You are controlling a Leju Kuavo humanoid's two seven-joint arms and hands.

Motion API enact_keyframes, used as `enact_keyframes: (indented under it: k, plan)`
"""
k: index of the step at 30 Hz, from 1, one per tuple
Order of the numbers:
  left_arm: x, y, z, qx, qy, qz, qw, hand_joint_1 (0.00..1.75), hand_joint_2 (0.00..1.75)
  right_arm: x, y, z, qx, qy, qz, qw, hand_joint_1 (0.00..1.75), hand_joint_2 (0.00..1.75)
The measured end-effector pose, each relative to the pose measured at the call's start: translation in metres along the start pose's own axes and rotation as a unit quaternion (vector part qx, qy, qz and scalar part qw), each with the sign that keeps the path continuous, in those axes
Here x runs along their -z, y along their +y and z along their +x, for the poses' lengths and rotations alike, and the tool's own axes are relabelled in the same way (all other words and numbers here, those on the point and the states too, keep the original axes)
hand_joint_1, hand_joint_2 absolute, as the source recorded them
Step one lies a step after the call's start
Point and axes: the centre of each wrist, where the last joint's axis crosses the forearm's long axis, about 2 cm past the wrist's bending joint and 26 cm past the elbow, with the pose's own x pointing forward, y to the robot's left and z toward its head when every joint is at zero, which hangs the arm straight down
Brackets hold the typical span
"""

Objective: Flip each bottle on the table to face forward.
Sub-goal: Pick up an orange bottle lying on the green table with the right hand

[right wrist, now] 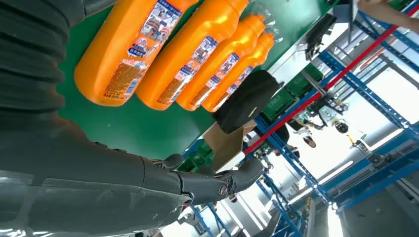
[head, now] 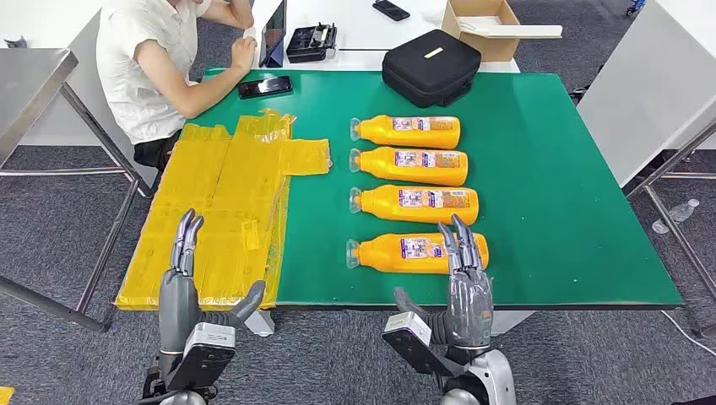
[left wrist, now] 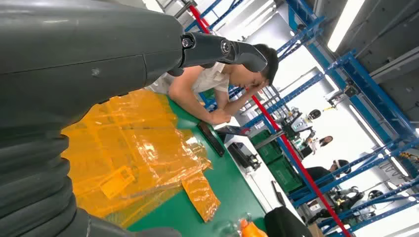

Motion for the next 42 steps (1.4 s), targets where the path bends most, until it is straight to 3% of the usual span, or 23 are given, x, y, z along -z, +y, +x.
enact_keyframes:
  k: [12,42]
  plan:
    - [0.0003,0.0052,-0.0047,0.017,0.016,0.001,1.0,0.0,1.75,-0.0023,0.0001,-0.0003,0.026,-0.005,-0.019,0.999,0.0,1.75]
    - [-0.0003,0.008,-0.0073,0.029,0.022,0.002,0.999,0.0,1.75,-0.0086,-0.0001,-0.004,0.005,-0.001,-0.008,1.0,0.0,1.75]
